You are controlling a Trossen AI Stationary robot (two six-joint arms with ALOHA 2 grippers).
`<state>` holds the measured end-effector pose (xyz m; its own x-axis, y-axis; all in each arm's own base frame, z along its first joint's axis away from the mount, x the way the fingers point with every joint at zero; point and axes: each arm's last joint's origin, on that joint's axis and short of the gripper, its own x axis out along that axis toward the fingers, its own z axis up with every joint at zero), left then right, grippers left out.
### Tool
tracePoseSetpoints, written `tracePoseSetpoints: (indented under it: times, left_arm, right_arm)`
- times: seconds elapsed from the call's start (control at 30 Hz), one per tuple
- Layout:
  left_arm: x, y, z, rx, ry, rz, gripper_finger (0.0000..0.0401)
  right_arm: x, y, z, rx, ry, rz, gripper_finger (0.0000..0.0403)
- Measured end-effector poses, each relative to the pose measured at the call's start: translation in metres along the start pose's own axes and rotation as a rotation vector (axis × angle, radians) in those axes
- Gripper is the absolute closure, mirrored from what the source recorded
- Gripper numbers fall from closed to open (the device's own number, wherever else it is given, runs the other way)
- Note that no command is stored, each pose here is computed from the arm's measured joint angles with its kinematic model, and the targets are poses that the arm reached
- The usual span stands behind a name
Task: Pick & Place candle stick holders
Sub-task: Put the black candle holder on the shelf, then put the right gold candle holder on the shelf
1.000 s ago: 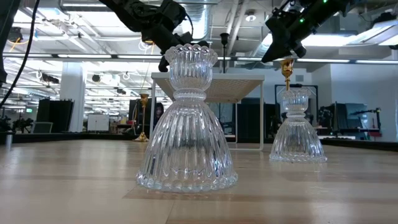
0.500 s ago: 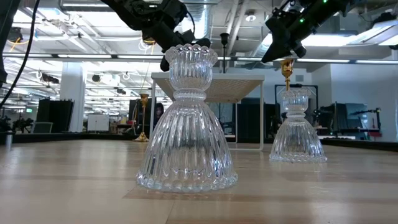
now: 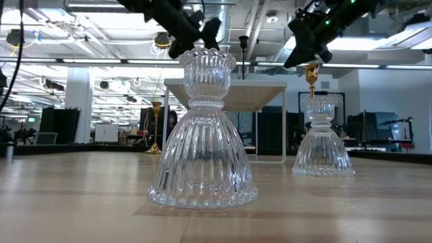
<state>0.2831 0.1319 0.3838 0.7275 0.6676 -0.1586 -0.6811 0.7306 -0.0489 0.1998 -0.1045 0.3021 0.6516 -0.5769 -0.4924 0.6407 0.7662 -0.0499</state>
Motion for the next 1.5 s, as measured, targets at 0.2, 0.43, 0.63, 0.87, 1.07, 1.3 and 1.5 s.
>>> tracePoseSetpoints:
  times: [0.2, 0.43, 0.63, 0.87, 1.07, 1.3, 1.5]
  left_arm:
    - [-0.041, -0.003, 0.012, 0.013, 0.032, -0.060, 0.0100]
    - [-0.086, -0.007, 0.017, 0.044, 0.076, -0.138, 0.0126]
    - [-0.113, -0.006, 0.022, 0.051, 0.071, -0.187, 0.0186]
    - [-0.131, -0.006, 0.022, 0.060, 0.077, -0.228, 0.0272]
    - [-0.139, -0.006, 0.019, 0.051, 0.115, -0.247, 0.0333]
    - [-0.150, -0.001, 0.014, 0.080, 0.179, -0.252, 0.0390]
    - [-0.164, 0.009, 0.017, 0.072, 0.161, -0.251, 0.0394]
  right_arm:
    - [0.000, 0.000, 0.000, 0.000, 0.000, 0.000, 0.0403]
    - [0.000, 0.000, 0.000, 0.000, 0.000, 0.002, 0.0403]
    - [-0.001, 0.005, 0.001, -0.007, -0.016, 0.028, 0.0403]
    - [-0.004, 0.015, 0.006, -0.020, -0.069, 0.095, 0.0403]
    - [-0.015, 0.021, 0.022, -0.024, -0.123, 0.130, 0.0403]
    - [-0.026, 0.027, 0.037, -0.026, -0.169, 0.163, 0.0403]
    - [-0.029, 0.034, 0.036, -0.039, -0.167, 0.191, 0.0403]
